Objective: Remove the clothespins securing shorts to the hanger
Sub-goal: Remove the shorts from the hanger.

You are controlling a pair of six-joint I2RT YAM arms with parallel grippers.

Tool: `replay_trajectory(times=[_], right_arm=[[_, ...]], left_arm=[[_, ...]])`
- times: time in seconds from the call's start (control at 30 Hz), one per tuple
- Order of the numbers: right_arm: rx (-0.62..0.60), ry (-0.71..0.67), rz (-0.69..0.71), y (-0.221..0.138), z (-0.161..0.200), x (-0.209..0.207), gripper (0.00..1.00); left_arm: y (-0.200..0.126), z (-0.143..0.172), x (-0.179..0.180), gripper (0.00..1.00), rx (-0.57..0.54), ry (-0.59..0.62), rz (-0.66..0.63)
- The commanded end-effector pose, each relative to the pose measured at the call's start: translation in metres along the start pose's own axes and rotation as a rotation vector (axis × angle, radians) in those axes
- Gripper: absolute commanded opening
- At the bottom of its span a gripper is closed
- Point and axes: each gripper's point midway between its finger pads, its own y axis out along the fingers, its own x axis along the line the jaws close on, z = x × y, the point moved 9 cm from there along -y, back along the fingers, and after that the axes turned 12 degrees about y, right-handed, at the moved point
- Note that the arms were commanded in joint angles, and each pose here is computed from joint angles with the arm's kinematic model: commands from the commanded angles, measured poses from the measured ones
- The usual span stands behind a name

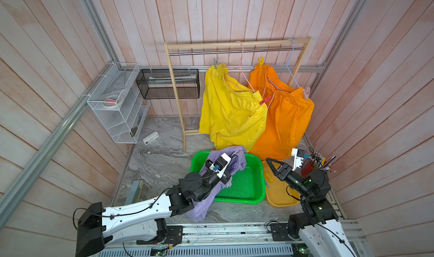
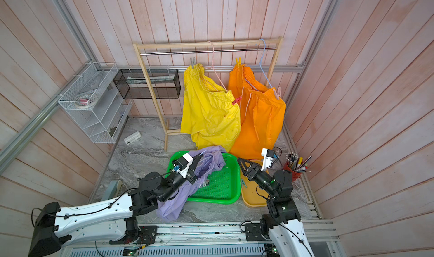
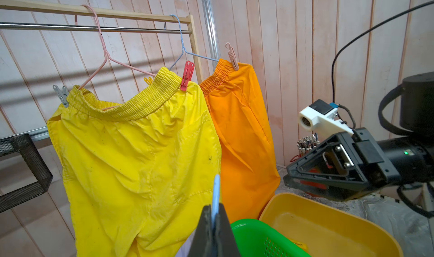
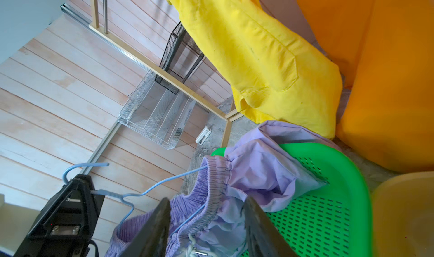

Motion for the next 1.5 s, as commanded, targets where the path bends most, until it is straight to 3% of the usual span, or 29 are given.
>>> replay_trajectory(times=[0.0, 0.53, 0.8, 1.47], right_arm=[[0.058, -0.044, -0.141, 0.005, 0.000, 0.028, 0.50], [0.236, -0.049, -0.327, 0.060, 0.047, 0.066, 0.45], [0.234, -0.022, -0.354, 0.069, 0.049, 0.065, 0.45], [0.235, 0.043, -0.389, 0.087, 0.060, 0.064, 0.41]], left_arm=[[0.007, -0.019, 0.010, 0.00, -0.091, -0.062, 0.008], [0.032, -0.024, 0.032, 0.00, -0.211, -0.153, 0.050], [0.038, -0.026, 0.028, 0.00, -0.285, -0.204, 0.140], [0.053, -0.025, 0.022, 0.00, -0.352, -0.287, 0.164]])
